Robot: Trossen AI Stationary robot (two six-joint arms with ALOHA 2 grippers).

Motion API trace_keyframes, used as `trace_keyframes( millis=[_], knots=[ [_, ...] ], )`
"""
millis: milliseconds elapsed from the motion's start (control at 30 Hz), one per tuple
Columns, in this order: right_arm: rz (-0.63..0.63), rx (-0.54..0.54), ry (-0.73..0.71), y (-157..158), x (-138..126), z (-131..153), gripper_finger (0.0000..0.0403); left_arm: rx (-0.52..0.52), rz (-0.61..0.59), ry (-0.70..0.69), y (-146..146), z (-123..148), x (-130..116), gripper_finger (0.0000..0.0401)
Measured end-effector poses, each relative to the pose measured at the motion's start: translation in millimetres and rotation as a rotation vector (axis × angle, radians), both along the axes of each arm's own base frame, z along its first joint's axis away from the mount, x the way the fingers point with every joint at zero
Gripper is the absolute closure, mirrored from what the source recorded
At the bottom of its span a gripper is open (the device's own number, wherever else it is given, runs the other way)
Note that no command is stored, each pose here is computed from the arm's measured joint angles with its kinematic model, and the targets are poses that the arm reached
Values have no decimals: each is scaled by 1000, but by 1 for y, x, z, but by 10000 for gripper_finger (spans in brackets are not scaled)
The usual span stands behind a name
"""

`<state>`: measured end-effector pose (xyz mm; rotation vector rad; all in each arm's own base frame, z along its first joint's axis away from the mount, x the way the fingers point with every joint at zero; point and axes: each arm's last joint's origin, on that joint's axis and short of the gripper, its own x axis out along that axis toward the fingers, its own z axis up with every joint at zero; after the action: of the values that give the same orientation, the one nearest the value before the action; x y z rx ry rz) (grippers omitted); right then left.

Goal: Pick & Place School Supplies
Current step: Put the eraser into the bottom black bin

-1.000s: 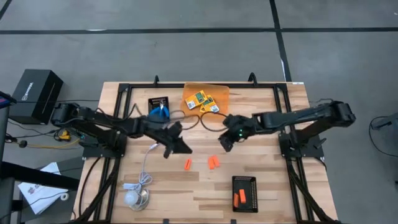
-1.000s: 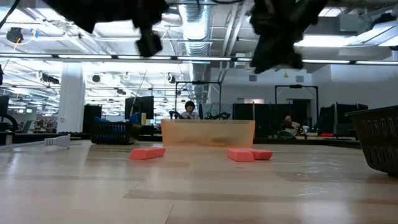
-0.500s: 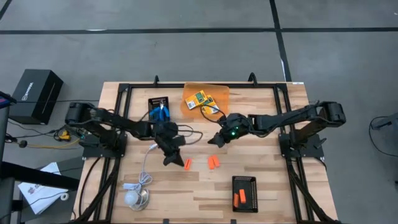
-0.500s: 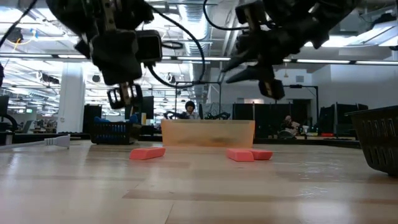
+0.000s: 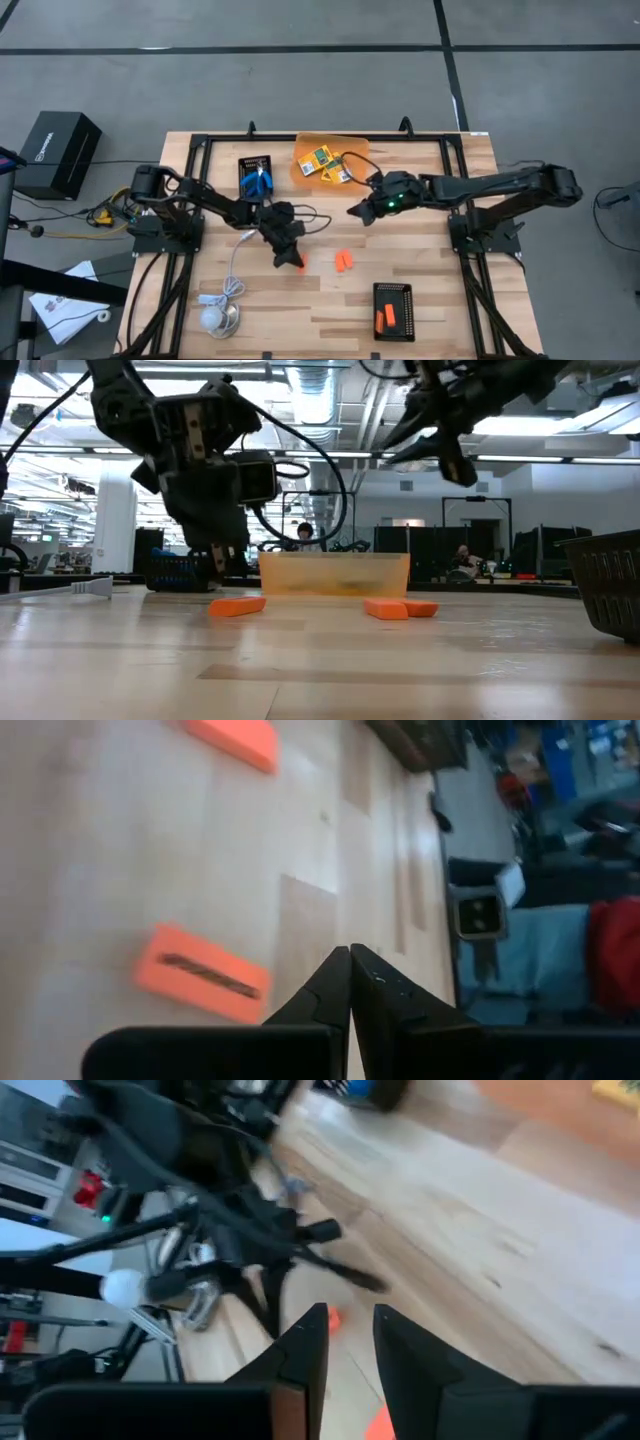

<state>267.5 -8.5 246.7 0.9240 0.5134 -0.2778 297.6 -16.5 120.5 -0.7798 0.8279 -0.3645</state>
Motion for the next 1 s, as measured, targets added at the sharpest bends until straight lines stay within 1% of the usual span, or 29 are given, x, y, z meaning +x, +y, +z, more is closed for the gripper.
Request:
trace_keyframes(
  millis=[67,133,267,467,600,800,1000],
  knots=[
    [-8,-27,0,-2,-9,7,333,6,33,0,8,0,0,400],
    [-7,-56,-30,-4,-16,16,337,8,69,18,15,-2,0,400],
    [-18,-99,-43,-12,-33,29,344,-3,100,45,18,-6,1,400],
    [-37,-142,-31,-20,-53,39,353,-52,79,70,12,-6,0,400],
    [-43,-162,-35,-23,-58,41,360,-60,75,79,8,-6,0,400],
    [-31,-184,-22,-24,-56,39,365,-17,91,69,4,-7,0,400],
    [-29,-186,-10,-24,-55,37,363,19,160,125,6,-19,-12,400]
  ],
)
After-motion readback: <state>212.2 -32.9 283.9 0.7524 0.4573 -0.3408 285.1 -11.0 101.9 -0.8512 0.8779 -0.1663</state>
